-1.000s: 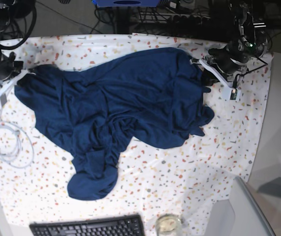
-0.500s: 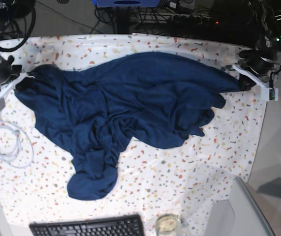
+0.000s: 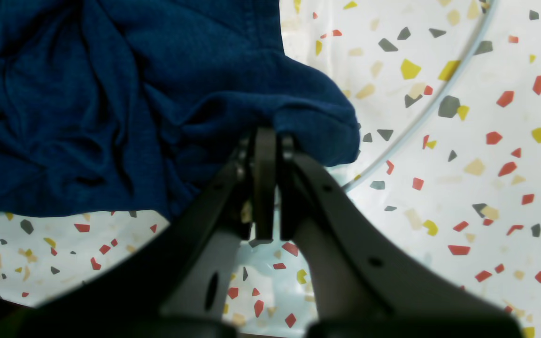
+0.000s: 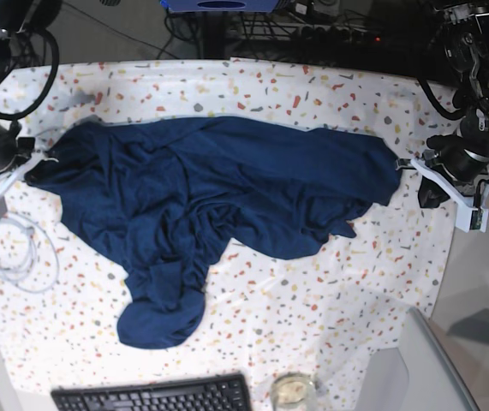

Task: Layout the t-shirt on the table in an organized manner, then fold the t-shirt properly
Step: 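Hold the shirt stretched between both grippers and lower it onto the table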

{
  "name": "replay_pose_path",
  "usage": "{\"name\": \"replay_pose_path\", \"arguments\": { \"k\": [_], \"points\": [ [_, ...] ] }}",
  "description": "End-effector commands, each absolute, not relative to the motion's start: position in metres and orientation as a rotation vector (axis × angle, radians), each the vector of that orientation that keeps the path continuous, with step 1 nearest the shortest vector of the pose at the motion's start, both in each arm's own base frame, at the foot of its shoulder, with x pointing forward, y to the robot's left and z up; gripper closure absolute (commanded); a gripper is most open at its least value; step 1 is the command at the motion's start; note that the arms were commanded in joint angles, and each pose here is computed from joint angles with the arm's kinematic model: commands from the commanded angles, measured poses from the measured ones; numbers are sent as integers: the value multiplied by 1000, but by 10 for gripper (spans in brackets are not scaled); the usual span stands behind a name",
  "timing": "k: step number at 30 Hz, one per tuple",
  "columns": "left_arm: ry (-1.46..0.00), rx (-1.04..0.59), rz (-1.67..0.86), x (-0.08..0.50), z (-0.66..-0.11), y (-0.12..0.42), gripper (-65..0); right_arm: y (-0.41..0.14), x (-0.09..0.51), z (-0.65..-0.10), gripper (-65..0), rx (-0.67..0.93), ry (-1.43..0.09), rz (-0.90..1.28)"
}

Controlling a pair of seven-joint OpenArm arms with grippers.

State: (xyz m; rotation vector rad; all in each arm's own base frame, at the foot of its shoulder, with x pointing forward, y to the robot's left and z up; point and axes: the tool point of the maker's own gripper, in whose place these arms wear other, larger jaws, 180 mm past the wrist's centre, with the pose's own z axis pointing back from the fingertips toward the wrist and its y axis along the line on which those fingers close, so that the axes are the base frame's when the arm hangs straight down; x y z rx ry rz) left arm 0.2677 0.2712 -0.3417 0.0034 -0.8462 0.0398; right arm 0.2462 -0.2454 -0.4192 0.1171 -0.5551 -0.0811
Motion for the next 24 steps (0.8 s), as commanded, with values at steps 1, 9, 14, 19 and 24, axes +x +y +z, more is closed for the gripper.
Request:
{"name": "replay_pose_path", "arguments": {
  "k": [1,9,14,19,24],
  "points": [
    [-893,19,38,274,-328,278,0,-251,256,-406,0,104,-605,-73],
    [-874,11,-9,282,-332,273,0,-251,269,-397,0,106,-634,-69],
    [-743,-33,83,259,-384,280,0,-248,259,-407,0,112,-605,-71],
    [-752,-61,339,240,-432,305,-92,-250,252,-417,0,120,-573,-88],
    [-755,-97,372,239,-444,291,-434,-249,247,-422,0,123,-557,-91]
  ]
}}
